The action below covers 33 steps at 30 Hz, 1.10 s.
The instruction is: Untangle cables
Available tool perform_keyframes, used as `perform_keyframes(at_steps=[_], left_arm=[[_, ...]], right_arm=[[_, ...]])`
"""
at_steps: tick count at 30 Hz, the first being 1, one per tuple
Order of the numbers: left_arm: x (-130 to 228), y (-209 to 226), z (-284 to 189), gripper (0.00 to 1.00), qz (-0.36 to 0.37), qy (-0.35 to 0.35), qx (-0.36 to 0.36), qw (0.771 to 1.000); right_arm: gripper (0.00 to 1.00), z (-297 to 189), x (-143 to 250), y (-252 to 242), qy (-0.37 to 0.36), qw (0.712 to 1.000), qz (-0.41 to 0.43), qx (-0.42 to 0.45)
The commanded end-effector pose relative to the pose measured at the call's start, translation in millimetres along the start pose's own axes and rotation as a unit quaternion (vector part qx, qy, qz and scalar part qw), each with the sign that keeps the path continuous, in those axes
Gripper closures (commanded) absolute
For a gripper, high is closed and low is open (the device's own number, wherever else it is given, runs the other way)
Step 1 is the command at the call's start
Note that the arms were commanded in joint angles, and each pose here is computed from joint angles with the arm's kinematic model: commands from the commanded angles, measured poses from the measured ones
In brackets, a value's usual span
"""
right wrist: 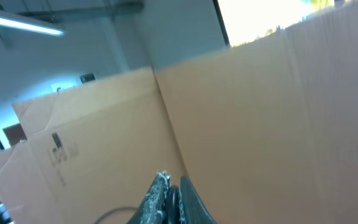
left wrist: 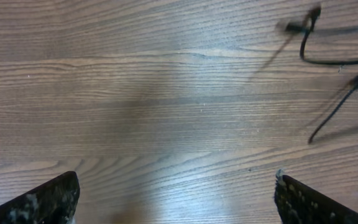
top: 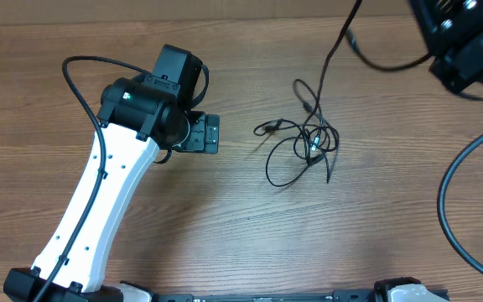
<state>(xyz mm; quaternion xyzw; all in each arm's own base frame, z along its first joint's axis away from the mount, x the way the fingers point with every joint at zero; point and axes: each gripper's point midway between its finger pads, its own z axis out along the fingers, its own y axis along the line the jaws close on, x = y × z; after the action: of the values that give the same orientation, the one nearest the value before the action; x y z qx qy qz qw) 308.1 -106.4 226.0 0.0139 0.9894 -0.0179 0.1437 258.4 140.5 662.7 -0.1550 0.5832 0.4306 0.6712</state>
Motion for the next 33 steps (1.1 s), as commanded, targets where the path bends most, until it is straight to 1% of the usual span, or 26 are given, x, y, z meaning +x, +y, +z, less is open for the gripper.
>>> perform_keyframes(at_steps=[1, 4, 7, 10, 21, 24, 30, 33], left_arm=[[-2.1, 1.6, -5.9, 0.0, 0.006, -0.012, -0.003, 1.0], [-2.1, 1.6, -5.9, 0.0, 0.006, -0.012, -0.003, 1.0], [-2.1, 1.6, -5.9, 0.0, 0.006, -0.012, -0.003, 1.0], [-2.1, 1.6, -5.9, 0.0, 0.006, -0.012, -0.003, 1.0], [-2.1, 1.6, -5.9, 0.0, 0.006, -0.012, -0.003, 1.0], [-2.1, 1.6, -5.9, 0.0, 0.005, -0.012, -0.003, 1.0], [-2.2, 1.6, -5.9, 0.0, 0.006, -0.012, -0.003, 1.0], [-5.7, 0.3, -6.0, 0.0, 0.004, -0.019, 0.0, 1.0]], right_arm=[[0.96, -7.6, -34.0, 6.1, -0.067, 0.997, -0.03, 0.018], [0.96, -10.2, -51.3, 0.7, -0.108, 0.992, -0.051, 0.042], [0.96, -13.1, -59.2, -8.1, -0.128, 0.987, -0.063, 0.071], [0.96, -13.9, -62.8, -19.5, -0.138, 0.982, -0.08, 0.102], [0.96, -13.9, -67.5, -65.6, -0.162, 0.963, -0.083, 0.2], [0.96, -9.5, -62.0, -73.4, -0.153, 0.963, -0.079, 0.206], [0.96, -1.5, -34.3, -97.0, -0.102, 0.966, -0.053, 0.232], [0.96, 3.0, -20.6, -102.8, -0.075, 0.969, -0.043, 0.232]])
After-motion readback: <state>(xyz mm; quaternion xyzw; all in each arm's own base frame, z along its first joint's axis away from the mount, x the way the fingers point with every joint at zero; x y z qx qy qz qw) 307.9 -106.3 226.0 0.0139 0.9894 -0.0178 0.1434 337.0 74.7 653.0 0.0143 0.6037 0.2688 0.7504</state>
